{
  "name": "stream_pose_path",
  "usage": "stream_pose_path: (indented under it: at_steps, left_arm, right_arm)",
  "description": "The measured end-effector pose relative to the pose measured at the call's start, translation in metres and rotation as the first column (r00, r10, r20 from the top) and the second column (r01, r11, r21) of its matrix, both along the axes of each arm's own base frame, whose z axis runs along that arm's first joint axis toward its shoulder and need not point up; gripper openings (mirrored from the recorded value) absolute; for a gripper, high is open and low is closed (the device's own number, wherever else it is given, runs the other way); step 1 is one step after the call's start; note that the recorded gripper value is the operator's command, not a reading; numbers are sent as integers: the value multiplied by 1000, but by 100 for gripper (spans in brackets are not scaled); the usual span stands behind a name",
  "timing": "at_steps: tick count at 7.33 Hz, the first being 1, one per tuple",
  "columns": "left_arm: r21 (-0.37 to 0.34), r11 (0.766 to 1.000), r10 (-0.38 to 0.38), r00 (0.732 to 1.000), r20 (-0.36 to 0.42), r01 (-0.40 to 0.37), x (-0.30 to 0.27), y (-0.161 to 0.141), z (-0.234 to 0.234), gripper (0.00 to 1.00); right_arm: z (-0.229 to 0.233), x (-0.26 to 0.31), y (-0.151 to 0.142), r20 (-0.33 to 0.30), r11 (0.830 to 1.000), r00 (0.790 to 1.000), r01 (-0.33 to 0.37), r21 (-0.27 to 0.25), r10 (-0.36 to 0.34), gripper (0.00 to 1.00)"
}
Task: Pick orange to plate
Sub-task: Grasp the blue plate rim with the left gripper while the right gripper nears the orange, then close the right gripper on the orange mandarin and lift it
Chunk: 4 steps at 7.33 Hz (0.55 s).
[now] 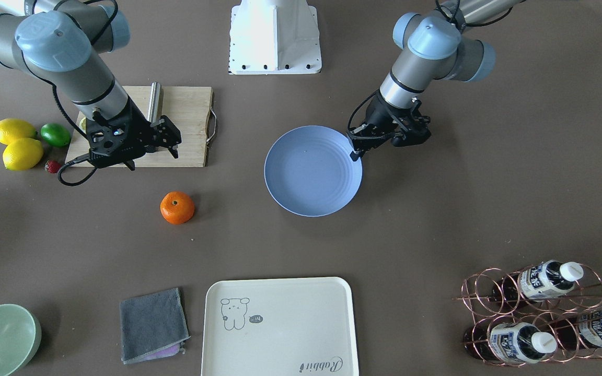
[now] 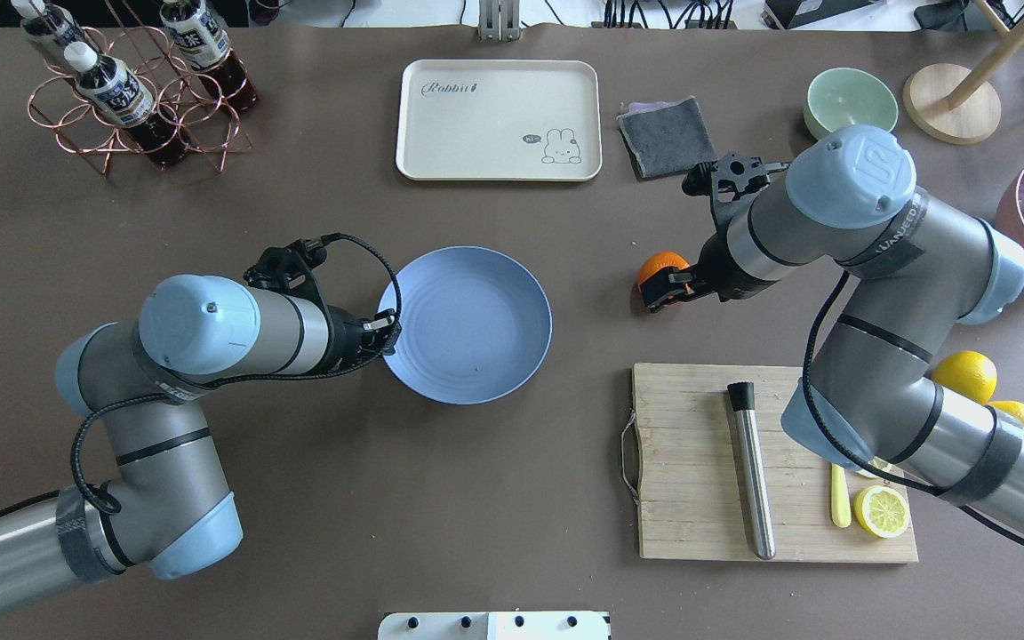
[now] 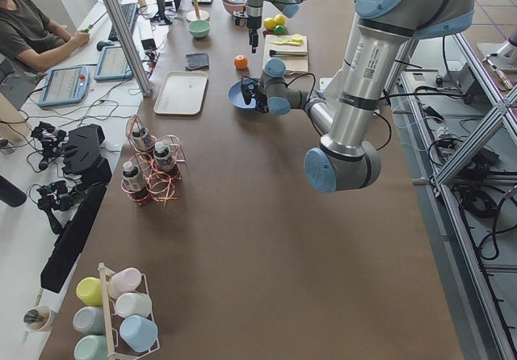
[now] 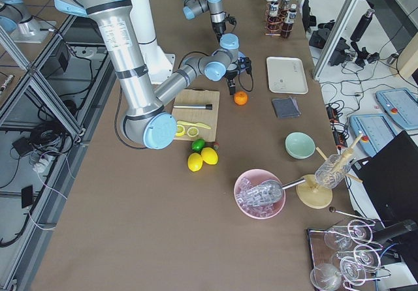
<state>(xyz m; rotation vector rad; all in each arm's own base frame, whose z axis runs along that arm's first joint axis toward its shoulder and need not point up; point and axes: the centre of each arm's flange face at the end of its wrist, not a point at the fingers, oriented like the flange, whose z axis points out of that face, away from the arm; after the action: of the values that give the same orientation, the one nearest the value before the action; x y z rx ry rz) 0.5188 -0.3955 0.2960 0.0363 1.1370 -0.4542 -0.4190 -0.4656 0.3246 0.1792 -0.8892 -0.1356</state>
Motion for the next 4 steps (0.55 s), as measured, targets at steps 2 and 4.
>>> stream_pose_path:
  at_steps: [2, 4]
  left_arm:
    - [5, 1000, -4, 1000, 1, 4, 23, 16, -6, 0]
    - [8, 1000, -2, 1000, 1, 2, 29, 22, -8, 0]
  right_arm:
    - [14, -22, -12, -48, 1000, 999, -22, 13, 22, 100]
    - [23, -50, -31, -71, 999, 997, -35, 31, 38, 100]
